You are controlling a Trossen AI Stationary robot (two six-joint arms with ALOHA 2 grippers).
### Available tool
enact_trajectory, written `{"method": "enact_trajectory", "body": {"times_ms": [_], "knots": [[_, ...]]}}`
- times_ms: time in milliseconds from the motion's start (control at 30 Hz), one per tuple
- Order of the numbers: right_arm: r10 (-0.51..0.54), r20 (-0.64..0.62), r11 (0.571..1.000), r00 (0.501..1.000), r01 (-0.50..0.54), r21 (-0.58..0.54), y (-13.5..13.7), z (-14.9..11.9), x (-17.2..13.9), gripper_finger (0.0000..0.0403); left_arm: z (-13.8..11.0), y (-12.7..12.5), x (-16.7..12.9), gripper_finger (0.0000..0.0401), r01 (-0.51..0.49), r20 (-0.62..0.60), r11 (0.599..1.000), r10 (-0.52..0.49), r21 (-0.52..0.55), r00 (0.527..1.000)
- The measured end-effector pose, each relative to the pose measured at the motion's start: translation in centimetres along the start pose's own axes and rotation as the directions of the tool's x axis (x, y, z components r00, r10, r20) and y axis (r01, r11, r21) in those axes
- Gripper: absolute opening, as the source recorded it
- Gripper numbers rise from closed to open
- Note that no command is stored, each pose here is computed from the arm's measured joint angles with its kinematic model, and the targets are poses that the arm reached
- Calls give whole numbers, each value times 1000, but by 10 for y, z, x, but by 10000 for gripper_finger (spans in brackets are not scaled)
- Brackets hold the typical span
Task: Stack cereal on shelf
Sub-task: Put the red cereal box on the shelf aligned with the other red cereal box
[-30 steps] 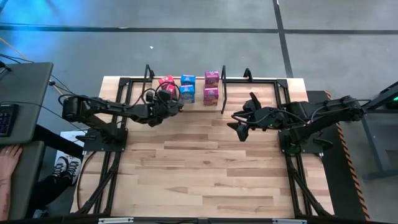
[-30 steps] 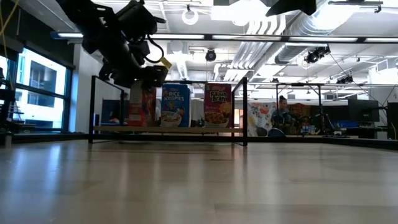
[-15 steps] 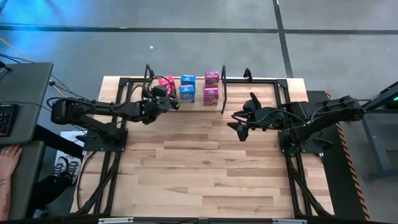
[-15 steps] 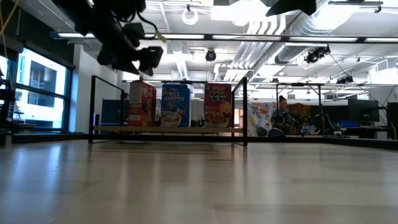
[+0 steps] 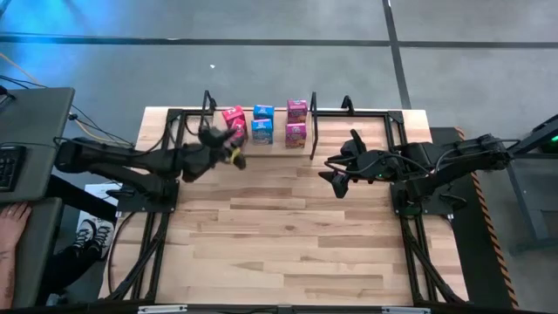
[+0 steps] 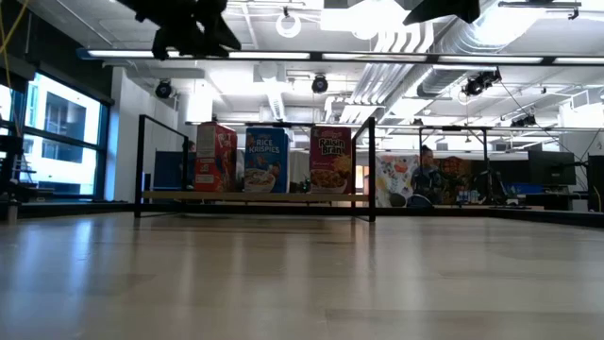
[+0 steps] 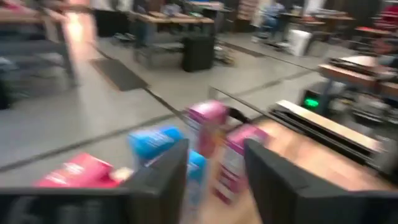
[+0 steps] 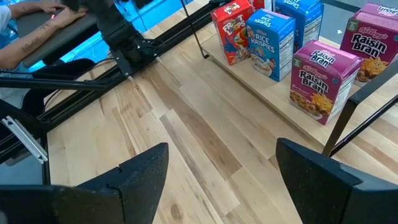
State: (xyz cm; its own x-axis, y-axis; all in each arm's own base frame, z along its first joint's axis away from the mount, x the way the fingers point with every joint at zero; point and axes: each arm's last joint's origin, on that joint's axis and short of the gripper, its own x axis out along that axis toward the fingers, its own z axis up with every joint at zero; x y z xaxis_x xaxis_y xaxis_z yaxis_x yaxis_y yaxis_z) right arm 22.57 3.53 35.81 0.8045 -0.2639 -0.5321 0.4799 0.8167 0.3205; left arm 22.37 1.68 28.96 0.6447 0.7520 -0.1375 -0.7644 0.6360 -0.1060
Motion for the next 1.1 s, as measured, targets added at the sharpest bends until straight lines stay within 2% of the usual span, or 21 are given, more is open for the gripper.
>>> {"method": "enact_trajectory", "body": {"times_ms": [100, 167, 300, 400, 500, 767, 967, 1100], "knots": [[-2, 1, 1000, 1000, 2, 0, 0, 0, 0, 291, -15, -15, -7, 50, 60, -38, 997, -62, -51, 997], [-2, 1, 1000, 1000, 2, 0, 0, 0, 0, 291, -32, -23, -7, 16, 49, -63, 996, -54, -77, 997], [-1, 1, 1000, 1000, 1, -1, 0, 0, 0, 291, -63, -36, -1, 4, -28, -71, 996, 22, -90, 997], [-2, 1, 1000, 1000, 2, -1, 0, 0, 0, 291, -76, -41, 6, 2, -113, -42, 989, 110, -96, 993], [-2, 1, 1000, 1000, 2, -1, 0, 0, 0, 291, -83, -43, 16, 1, -180, -11, 980, 180, -85, 984], [-1, 0, 1000, 1000, 1, -1, 0, 0, 0, 291, -97, -32, 42, 0, -285, -24, 955, 284, -75, 958], [-1, -2, 1000, 1000, 1, -6, 0, 0, 0, 291, -102, -24, 45, 0, -326, -52, 945, 325, -20, 944], [0, -3, 1000, 1000, 0, -16, 0, 0, 0, 291, -109, -19, 43, 0, -350, -87, 936, 346, -35, 934]]}}
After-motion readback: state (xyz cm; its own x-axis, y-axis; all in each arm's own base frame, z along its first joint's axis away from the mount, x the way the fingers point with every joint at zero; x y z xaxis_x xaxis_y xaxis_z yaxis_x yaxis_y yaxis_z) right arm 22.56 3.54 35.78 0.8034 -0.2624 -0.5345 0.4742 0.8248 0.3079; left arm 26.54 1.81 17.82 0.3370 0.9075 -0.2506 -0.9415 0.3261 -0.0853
